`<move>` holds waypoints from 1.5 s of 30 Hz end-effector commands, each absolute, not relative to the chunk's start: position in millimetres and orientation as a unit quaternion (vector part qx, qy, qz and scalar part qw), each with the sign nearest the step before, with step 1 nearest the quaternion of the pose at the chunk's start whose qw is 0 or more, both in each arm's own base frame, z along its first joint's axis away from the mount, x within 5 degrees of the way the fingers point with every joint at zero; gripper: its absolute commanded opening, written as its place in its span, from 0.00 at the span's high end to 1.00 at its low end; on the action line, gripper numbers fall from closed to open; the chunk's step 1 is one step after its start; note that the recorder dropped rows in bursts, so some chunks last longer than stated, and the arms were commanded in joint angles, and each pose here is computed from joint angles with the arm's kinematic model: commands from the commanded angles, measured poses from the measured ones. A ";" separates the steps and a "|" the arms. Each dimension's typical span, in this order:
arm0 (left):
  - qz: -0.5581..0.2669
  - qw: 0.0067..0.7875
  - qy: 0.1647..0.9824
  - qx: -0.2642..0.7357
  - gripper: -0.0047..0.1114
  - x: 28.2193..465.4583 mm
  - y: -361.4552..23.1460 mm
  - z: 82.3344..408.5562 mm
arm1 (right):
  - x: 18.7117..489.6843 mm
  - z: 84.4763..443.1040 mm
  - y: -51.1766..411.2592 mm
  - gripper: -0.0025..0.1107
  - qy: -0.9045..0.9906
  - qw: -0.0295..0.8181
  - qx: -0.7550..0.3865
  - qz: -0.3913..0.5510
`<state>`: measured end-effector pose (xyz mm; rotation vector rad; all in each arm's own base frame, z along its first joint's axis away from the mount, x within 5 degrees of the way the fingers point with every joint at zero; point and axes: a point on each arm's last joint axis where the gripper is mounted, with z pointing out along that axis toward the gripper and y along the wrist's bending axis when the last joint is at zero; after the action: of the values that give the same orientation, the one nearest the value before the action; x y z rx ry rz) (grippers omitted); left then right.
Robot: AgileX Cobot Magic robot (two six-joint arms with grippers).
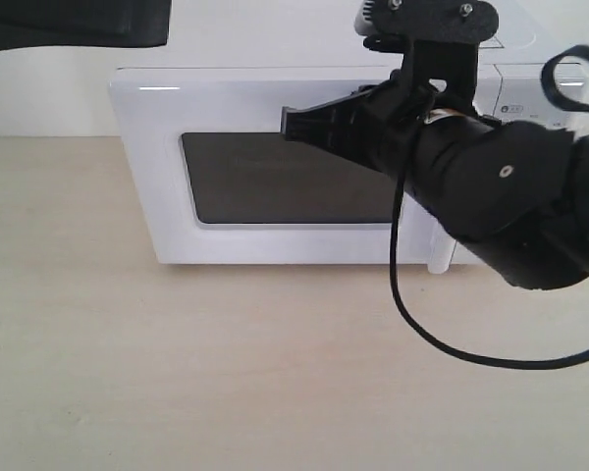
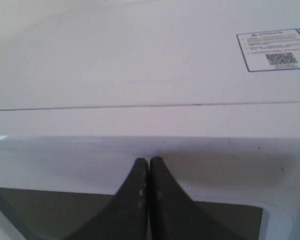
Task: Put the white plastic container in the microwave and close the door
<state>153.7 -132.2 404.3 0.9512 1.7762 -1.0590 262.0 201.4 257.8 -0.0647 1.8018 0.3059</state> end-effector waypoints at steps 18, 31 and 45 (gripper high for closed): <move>-0.493 0.430 0.653 0.381 0.92 71.5 -109.6 397.8 | 233.6 314.4 188.5 0.98 0.755 0.620 -0.082 0.197; -0.533 0.435 0.635 0.353 0.92 54.4 -104.4 389.1 | 234.2 315.4 187.4 0.98 0.752 0.626 -0.077 0.193; -0.309 0.607 0.610 0.404 0.92 14.2 -67.4 439.1 | 234.2 315.4 187.4 0.98 0.752 0.626 -0.077 0.193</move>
<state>27.0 -78.4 436.1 0.9553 1.4378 -0.8333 234.0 189.7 310.7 -0.1750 1.7450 0.4520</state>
